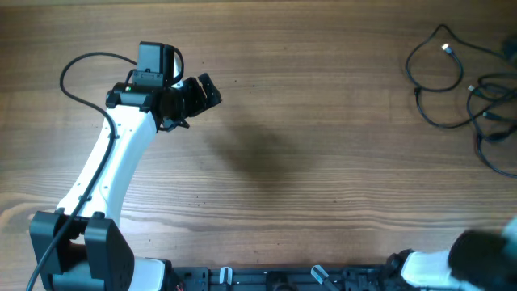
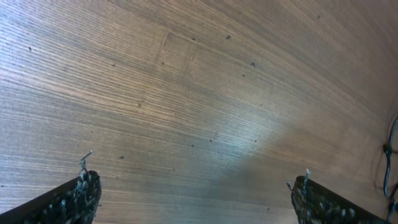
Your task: Untangle cables
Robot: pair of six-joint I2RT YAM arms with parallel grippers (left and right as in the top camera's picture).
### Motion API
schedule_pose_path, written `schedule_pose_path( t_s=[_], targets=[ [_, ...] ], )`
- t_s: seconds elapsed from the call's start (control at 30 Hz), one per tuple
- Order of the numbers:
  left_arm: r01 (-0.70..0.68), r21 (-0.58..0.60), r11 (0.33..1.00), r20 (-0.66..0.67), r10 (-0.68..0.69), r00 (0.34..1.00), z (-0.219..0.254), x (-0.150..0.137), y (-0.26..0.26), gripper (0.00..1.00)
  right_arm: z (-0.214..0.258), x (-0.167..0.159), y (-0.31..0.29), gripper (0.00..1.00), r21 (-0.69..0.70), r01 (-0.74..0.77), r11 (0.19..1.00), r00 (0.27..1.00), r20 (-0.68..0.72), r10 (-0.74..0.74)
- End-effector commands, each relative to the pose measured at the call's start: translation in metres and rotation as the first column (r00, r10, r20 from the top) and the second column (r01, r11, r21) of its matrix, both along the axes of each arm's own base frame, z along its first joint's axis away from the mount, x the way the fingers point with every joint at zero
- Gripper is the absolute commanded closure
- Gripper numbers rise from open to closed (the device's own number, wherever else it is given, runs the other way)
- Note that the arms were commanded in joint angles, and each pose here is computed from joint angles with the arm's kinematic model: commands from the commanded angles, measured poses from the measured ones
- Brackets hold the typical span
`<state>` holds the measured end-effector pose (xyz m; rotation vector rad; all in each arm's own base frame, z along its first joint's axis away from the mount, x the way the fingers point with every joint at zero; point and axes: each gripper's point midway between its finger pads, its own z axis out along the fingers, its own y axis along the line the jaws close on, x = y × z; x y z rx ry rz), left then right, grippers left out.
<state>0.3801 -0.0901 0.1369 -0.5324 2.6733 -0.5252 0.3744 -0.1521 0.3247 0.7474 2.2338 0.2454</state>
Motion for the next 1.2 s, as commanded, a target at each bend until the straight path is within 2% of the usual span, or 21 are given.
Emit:
schedule_pose_path(
  t_s=[0.0, 0.07, 0.13, 0.3, 0.47, 0.67, 0.73, 0.9, 1.17],
  targets=[
    [0.001, 0.012, 1.000, 0.017, -0.002, 1.000, 0.004, 0.003, 0.000, 0.00, 0.078, -0.036, 0.100, 0.00, -0.128, -0.321, 0.938, 0.922, 0.184, 0.340],
    [0.001, 0.012, 1.000, 0.017, -0.002, 1.000, 0.004, 0.003, 0.000, 0.00, 0.087, -0.063, 0.126, 0.00, -0.130, -0.365, 0.922, 0.904, 0.187, 0.384],
    [0.001, 0.012, 1.000, 0.017, -0.002, 1.000, 0.004, 0.003, 0.000, 0.00, 0.092, -0.077, 0.135, 0.00, -0.137, -0.375, 0.917, 0.897, 0.195, 0.397],
    [0.001, 0.012, 1.000, 0.017, -0.002, 1.000, 0.004, 0.003, 0.000, 0.00, 0.106, -0.107, 0.135, 0.00, -0.202, -0.323, 0.925, 0.907, 0.213, 0.363],
    [0.001, 0.012, 1.000, 0.017, -0.002, 1.000, 0.004, 0.003, 0.000, 0.00, 0.095, -0.116, 0.125, 0.00, -0.212, -0.276, 0.938, 0.938, 0.152, 0.310],
    [0.001, 0.012, 1.000, 0.017, -0.002, 1.000, 0.004, 0.003, 0.000, 0.00, 0.084, -0.107, 0.130, 0.00, -0.202, -0.306, 0.930, 0.928, 0.154, 0.339],
    [0.001, 0.012, 1.000, 0.017, -0.002, 1.000, 0.004, 0.003, 0.000, 0.00, 0.086, -0.106, 0.139, 0.00, -0.251, -0.323, 0.912, 0.906, 0.196, 0.375],
    [0.001, 0.012, 1.000, 0.017, -0.002, 1.000, 0.004, 0.003, 0.000, 0.00, 0.078, -0.105, 0.168, 0.00, -0.445, -0.324, 0.835, 0.798, 0.346, 0.494],
    [0.001, 0.012, 1.000, 0.017, -0.002, 1.000, 0.004, 0.003, 0.000, 0.00, 0.007, -0.120, 0.188, 0.00, -0.543, -0.198, 0.816, 0.602, 0.590, 0.539]
  ],
)
